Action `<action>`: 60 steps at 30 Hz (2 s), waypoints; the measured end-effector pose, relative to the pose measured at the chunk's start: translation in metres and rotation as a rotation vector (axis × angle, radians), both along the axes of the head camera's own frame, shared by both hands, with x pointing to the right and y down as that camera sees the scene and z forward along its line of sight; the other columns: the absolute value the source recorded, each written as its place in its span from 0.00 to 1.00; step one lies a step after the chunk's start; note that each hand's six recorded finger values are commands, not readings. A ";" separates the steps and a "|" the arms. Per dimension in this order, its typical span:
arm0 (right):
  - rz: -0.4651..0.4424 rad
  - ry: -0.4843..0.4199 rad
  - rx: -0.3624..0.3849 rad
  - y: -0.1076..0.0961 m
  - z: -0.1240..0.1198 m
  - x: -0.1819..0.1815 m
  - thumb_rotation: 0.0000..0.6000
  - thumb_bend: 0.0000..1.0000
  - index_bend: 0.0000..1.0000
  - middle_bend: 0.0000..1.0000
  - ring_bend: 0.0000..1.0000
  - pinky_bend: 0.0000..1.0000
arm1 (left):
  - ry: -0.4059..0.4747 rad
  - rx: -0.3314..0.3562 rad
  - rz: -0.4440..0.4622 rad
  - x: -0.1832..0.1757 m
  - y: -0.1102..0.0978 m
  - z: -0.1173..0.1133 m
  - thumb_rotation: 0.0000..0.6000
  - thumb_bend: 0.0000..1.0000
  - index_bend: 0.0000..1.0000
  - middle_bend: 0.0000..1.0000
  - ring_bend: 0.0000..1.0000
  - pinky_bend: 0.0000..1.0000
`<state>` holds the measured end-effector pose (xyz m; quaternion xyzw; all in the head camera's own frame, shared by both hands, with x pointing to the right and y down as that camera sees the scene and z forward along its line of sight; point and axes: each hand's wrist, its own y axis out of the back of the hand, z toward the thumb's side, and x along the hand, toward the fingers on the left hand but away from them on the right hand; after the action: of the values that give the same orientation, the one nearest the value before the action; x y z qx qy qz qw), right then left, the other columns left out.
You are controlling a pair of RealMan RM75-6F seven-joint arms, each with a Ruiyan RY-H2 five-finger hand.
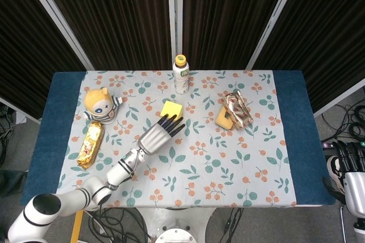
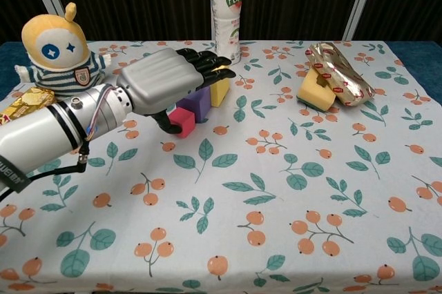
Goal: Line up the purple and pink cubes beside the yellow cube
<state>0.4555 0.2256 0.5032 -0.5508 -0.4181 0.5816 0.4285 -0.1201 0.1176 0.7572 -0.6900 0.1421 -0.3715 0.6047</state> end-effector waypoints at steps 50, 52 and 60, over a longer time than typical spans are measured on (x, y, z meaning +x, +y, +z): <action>0.011 0.005 0.000 0.001 -0.001 0.004 1.00 0.16 0.06 0.08 0.00 0.12 | 0.006 -0.022 -0.075 0.011 -0.010 0.006 1.00 0.00 0.07 0.00 0.00 0.16; 0.010 0.005 0.002 0.001 -0.001 0.003 1.00 0.16 0.06 0.08 0.00 0.12 | 0.012 -0.024 -0.076 0.011 -0.009 0.004 1.00 0.00 0.07 0.00 0.00 0.16; 0.005 -0.003 0.008 0.002 -0.003 0.003 1.00 0.16 0.06 0.08 0.00 0.12 | 0.102 -0.046 -0.110 -0.001 -0.003 -0.021 1.00 0.00 0.07 0.00 0.00 0.16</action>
<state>0.4585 0.2274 0.4999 -0.5487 -0.4224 0.5801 0.4289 -0.1209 0.1146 0.7358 -0.7127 0.2019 -0.3718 0.5596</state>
